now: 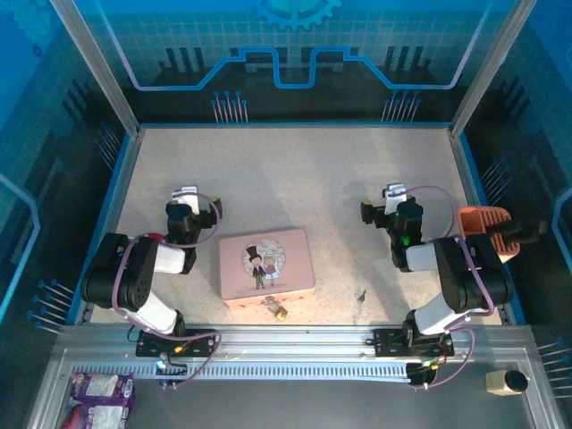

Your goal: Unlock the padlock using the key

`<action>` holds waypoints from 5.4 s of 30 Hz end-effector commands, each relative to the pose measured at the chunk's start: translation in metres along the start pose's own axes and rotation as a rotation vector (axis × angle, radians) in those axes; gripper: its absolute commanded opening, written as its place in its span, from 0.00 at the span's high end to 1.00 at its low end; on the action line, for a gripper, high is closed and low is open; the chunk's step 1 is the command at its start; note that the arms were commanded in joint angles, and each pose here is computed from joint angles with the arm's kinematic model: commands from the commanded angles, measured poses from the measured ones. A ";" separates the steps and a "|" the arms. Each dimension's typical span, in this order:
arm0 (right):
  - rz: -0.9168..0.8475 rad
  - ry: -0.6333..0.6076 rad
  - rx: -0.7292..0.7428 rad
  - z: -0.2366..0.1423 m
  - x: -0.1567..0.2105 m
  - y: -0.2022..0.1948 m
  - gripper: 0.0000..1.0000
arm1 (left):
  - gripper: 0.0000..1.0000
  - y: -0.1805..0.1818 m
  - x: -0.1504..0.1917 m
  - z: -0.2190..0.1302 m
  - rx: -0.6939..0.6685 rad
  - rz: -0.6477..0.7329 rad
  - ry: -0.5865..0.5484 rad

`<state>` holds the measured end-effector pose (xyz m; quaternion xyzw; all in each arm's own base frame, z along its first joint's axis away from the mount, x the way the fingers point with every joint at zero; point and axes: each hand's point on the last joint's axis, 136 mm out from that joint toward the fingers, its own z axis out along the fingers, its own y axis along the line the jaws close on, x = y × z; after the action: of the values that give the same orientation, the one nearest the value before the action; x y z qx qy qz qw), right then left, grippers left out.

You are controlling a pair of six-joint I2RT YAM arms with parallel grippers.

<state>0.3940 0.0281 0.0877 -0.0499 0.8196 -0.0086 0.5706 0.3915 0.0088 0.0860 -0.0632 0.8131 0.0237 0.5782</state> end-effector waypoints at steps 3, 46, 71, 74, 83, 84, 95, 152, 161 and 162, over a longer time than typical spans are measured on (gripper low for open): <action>-0.006 -0.027 -0.003 0.001 -0.012 -0.004 0.00 | 0.01 -0.001 -0.012 0.001 0.013 -0.013 -0.026; 0.105 0.080 -0.089 -0.061 -0.093 0.020 0.00 | 0.01 -0.030 -0.146 -0.093 0.113 -0.238 -0.053; 0.311 0.539 -0.099 -0.193 -0.038 0.084 0.03 | 0.01 -0.177 -0.085 -0.202 0.591 -0.220 0.405; 0.348 0.614 -0.073 -0.202 -0.016 0.091 0.09 | 0.01 -0.198 -0.068 -0.212 0.634 -0.202 0.422; 0.409 0.813 0.058 -0.235 0.064 0.092 0.29 | 0.01 -0.212 -0.036 -0.210 0.601 -0.189 0.450; 0.416 0.832 0.068 -0.238 0.072 0.092 0.30 | 0.01 -0.210 -0.037 -0.208 0.590 -0.191 0.440; 0.600 0.883 0.082 -0.239 0.125 0.100 0.53 | 0.01 -0.224 -0.035 -0.203 0.607 -0.191 0.456; 0.635 0.904 0.118 -0.222 0.152 0.108 0.89 | 0.01 -0.225 -0.028 -0.198 0.581 -0.216 0.460; 0.457 0.743 -0.032 -0.211 0.088 0.117 1.00 | 0.01 -0.227 -0.038 -0.198 0.578 -0.226 0.454; 0.407 0.701 -0.075 -0.208 0.073 0.121 1.00 | 0.01 -0.227 -0.041 -0.198 0.579 -0.222 0.450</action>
<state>0.1386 0.1220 0.0414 0.1746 0.9638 0.1066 0.1710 0.2427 -0.2329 0.1819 0.0194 0.8878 -0.2801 0.3648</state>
